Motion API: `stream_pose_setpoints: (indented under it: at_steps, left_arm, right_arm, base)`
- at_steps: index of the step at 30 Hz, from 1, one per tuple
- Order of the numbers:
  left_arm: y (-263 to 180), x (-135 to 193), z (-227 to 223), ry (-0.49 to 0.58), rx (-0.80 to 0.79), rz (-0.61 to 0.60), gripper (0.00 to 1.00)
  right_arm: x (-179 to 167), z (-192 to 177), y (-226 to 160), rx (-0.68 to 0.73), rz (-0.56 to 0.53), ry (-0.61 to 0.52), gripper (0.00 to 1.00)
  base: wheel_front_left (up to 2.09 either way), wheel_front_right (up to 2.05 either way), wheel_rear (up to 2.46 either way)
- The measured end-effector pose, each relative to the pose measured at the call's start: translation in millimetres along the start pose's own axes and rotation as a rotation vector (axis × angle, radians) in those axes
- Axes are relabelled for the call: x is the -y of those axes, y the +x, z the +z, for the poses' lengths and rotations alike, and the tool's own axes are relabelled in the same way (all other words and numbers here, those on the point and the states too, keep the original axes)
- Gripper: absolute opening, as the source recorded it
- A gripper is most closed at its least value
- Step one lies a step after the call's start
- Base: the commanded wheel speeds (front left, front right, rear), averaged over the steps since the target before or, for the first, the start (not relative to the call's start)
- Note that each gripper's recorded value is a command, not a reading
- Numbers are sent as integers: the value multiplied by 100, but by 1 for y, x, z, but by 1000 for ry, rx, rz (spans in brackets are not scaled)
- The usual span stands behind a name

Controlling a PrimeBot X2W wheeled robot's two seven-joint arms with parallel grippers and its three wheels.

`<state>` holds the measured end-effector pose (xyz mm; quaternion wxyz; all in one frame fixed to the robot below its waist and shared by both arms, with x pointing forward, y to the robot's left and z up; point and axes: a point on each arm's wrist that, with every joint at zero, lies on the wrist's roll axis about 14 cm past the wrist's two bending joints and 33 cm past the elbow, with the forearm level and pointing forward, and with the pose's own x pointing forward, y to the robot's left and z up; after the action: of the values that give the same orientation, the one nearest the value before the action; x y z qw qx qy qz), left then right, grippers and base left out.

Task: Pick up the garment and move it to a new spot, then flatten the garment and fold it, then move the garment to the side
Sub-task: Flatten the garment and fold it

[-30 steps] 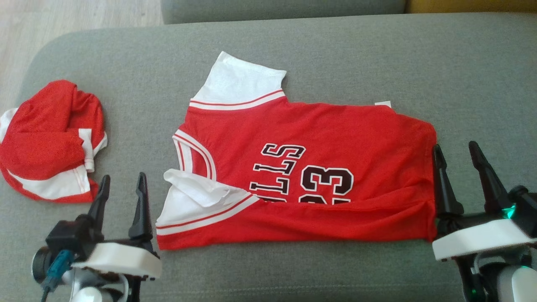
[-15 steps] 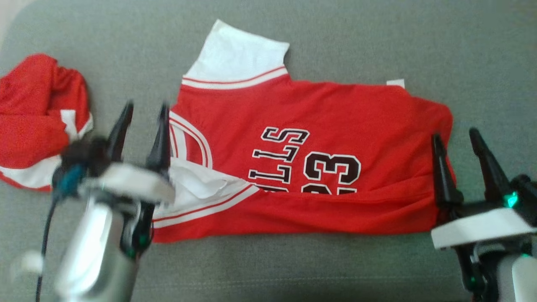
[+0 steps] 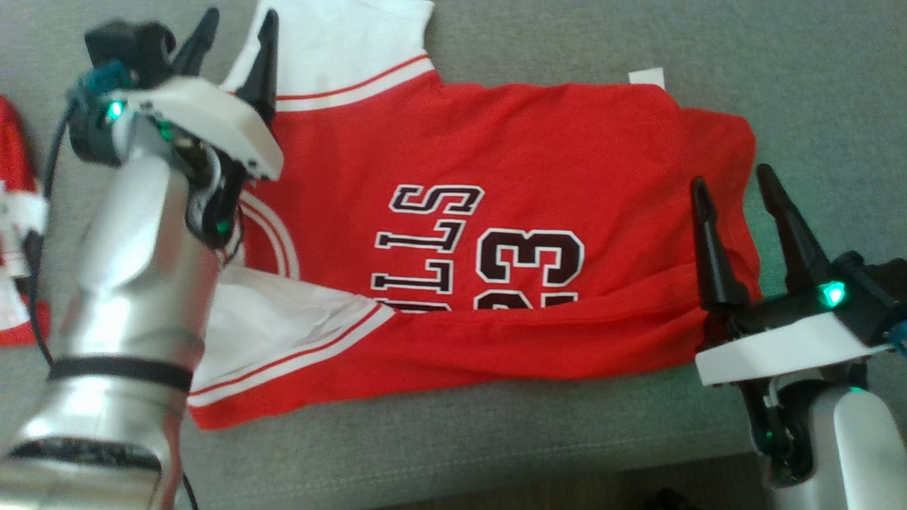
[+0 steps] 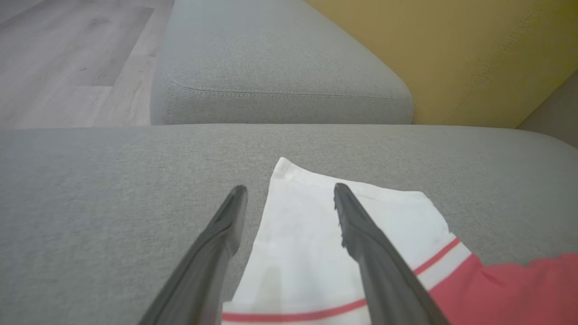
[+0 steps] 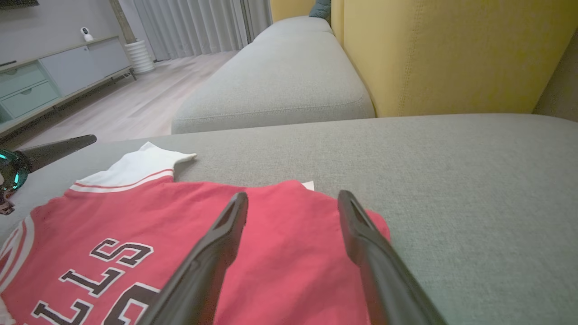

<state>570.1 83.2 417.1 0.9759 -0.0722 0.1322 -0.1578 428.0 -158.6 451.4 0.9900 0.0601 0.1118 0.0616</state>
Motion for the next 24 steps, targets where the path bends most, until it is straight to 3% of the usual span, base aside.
stream_pose_setpoints:
  at_steps: [15, 16, 17, 24]
  left_arm:
    - [56, -11, -48, 100, -276, 5, 100]
    - [58, -10, -47, 103, -285, 4, 46]
    - [60, -10, -46, 109, -290, 3, 0]
    - [59, -9, -45, 162, -271, -20, 0]
  right_arm:
    - [27, -17, -11, -37, -84, 17, 100]
    - [28, -17, -12, -36, -89, 20, 100]
    - [29, -17, -12, -36, -93, 20, 100]
    - [36, -21, -11, -45, -109, 28, 100]
  base:
    - [0, 0, 0]
    - [0, 0, 0]
    - [0, 0, 0]
    - [0, 0, 0]
